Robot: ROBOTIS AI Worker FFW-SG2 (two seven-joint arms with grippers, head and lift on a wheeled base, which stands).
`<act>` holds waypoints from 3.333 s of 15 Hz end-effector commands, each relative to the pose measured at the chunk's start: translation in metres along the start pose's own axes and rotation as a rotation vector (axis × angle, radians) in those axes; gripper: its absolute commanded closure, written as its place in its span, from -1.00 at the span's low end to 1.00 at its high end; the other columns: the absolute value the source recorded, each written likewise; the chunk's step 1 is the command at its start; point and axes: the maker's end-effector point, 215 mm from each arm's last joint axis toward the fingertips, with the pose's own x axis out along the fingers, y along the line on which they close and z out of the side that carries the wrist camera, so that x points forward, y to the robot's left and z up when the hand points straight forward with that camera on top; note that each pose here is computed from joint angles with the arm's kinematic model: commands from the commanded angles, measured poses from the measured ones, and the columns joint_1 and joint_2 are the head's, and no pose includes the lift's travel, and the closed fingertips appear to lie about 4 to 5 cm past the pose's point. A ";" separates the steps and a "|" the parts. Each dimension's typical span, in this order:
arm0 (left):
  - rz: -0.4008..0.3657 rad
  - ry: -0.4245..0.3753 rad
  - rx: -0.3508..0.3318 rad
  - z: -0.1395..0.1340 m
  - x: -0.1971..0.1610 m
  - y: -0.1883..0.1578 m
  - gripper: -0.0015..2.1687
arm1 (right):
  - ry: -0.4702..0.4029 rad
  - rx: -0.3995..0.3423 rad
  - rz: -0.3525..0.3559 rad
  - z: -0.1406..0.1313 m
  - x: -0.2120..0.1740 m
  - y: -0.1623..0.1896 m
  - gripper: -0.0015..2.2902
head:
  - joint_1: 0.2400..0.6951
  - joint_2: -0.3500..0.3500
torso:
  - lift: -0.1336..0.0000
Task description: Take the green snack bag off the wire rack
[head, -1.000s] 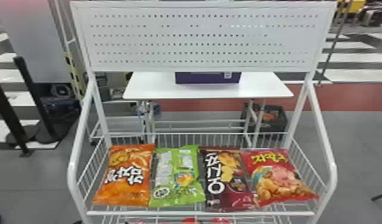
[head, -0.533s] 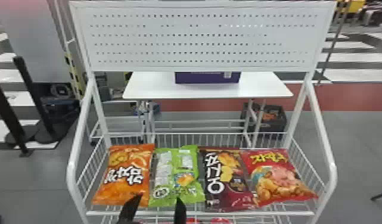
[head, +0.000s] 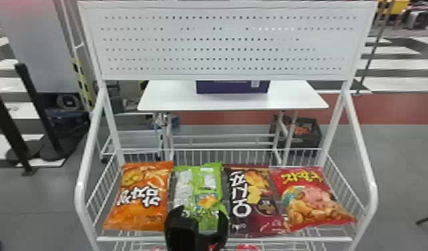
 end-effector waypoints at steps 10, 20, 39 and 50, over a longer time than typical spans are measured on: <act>0.018 0.038 0.019 -0.012 0.014 0.009 0.34 | -0.006 0.000 0.002 0.002 0.002 0.000 -0.85 | 0.14 0.00 | 1.00; -0.050 -0.065 -0.032 0.048 -0.031 -0.011 0.37 | -0.013 0.000 0.006 0.005 0.003 0.001 -0.85 | 0.14 0.00 | 1.00; 0.126 -0.280 -0.067 0.101 -0.215 0.132 0.36 | -0.003 0.004 0.026 -0.001 0.008 0.009 -0.85 | 0.14 0.00 | 1.00; 0.141 -0.272 -0.075 0.090 -0.254 0.142 0.37 | 0.000 0.008 0.018 -0.005 0.009 0.006 -0.85 | 0.14 0.00 | 1.00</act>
